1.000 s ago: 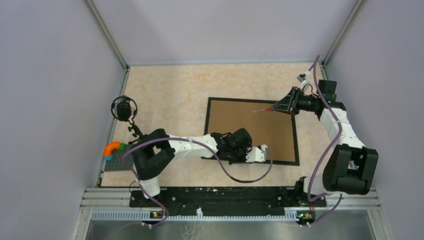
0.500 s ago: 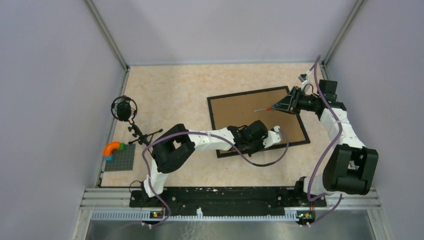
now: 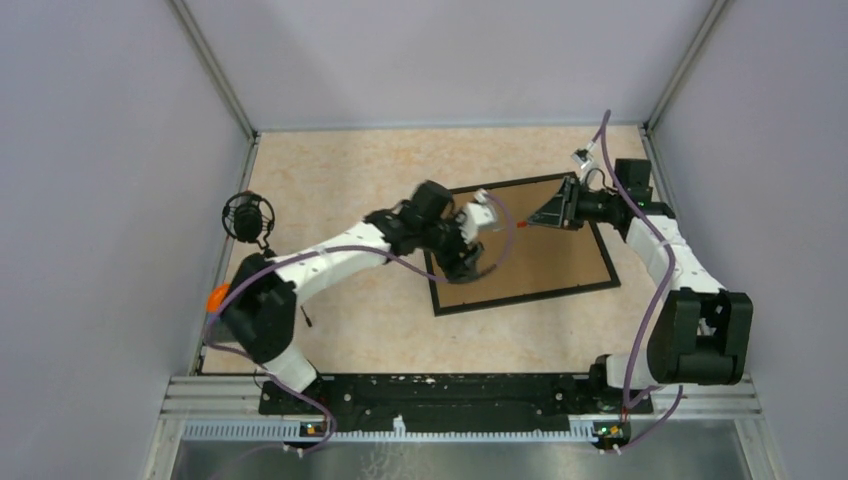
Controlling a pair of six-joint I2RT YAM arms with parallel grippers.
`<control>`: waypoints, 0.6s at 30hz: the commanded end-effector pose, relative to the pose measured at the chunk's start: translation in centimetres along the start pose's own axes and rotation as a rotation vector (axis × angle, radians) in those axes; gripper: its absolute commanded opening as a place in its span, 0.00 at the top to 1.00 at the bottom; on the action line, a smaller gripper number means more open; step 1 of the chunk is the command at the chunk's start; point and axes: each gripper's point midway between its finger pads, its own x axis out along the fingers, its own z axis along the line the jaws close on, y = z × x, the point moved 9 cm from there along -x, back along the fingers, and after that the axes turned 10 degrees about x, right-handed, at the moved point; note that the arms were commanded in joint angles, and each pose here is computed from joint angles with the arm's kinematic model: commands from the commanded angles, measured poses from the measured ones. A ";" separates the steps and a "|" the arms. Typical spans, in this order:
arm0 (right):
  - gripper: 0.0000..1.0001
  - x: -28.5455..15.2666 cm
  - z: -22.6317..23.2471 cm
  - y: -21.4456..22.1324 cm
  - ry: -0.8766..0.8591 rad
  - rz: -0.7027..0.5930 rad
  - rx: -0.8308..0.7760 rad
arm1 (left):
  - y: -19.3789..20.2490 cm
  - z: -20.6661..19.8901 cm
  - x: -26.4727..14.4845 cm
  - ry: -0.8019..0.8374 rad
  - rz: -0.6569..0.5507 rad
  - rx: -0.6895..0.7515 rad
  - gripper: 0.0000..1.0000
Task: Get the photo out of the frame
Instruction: Adjust the photo frame at the center of the board, then release the photo frame item from the photo frame.
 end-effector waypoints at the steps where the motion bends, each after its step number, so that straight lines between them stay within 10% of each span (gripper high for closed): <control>1: 1.00 2.4 0.1 1.2 -0.063 0.074 -0.093 | 3.6 3.9 -6.3 -0.078 -0.051 -0.091 0.32; 8: 1.00 7.3 0.1 4.1 -0.110 0.213 -0.221 | 8.7 8.0 -8.1 -0.180 -0.086 -0.269 0.32; 18: 1.00 11.7 -2.3 5.7 -0.070 0.241 -0.004 | 12.2 9.7 -5.6 -0.268 -0.046 -0.445 0.39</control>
